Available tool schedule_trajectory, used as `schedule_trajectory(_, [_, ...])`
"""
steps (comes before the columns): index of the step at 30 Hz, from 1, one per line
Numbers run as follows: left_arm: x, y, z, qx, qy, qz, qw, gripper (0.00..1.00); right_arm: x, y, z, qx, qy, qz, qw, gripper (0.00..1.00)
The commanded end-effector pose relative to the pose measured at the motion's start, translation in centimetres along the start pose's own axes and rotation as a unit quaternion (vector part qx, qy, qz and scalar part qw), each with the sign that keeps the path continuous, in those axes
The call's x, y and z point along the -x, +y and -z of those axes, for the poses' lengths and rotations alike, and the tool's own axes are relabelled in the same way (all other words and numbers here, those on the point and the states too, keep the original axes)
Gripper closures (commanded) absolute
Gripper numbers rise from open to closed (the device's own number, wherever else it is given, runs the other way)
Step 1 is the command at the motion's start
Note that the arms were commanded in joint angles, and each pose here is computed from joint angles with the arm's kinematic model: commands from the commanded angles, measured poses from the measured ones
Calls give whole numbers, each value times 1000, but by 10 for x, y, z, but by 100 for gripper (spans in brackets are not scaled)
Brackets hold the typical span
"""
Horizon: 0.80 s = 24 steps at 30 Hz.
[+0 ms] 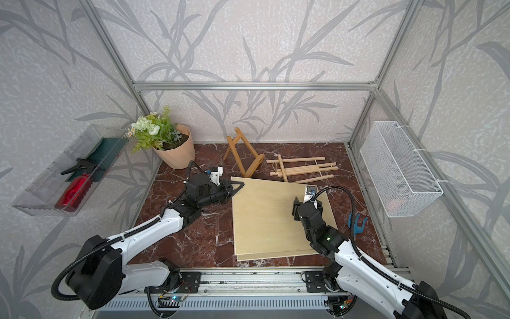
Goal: Disassemble the easel
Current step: Place the drawing board on the drawing board.
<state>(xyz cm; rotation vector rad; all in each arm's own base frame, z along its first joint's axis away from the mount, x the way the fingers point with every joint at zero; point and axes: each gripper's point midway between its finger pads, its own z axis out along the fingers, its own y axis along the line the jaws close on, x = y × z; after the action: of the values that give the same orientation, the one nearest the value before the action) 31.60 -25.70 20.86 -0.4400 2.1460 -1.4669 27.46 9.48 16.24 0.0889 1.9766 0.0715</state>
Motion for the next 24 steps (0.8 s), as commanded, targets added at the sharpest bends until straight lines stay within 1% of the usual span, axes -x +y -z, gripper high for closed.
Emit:
schedule_trajectory(1, [-10,-38,0,-80,34,-10,996,100,11,2,1,3,-7,-15,1000,31])
schedule_trajectory(6, [-15,-22,-16,-62,37,-5,997,100,10,2,1,3,-6,-17,1000,32])
schedule_trajectory(9, [-20,-12,-27,-52,50,2,997,100,9,3,0,4,-4,-16,1000,31])
schedule_trajectory(11, [-19,-5,-31,-53,43,9,998,100,8,4,0,6,-2,-17,1000,31])
schedule_trajectory(16, [-15,15,-38,-27,26,9,999,100,8,5,0,9,-2,-18,1000,31])
schedule_trajectory(21, [-8,44,-37,18,5,-2,1000,100,7,7,-1,16,1,-20,1000,32])
schedule_trajectory(24, [-7,54,-38,36,13,-8,999,100,7,8,-1,19,1,-23,1000,32])
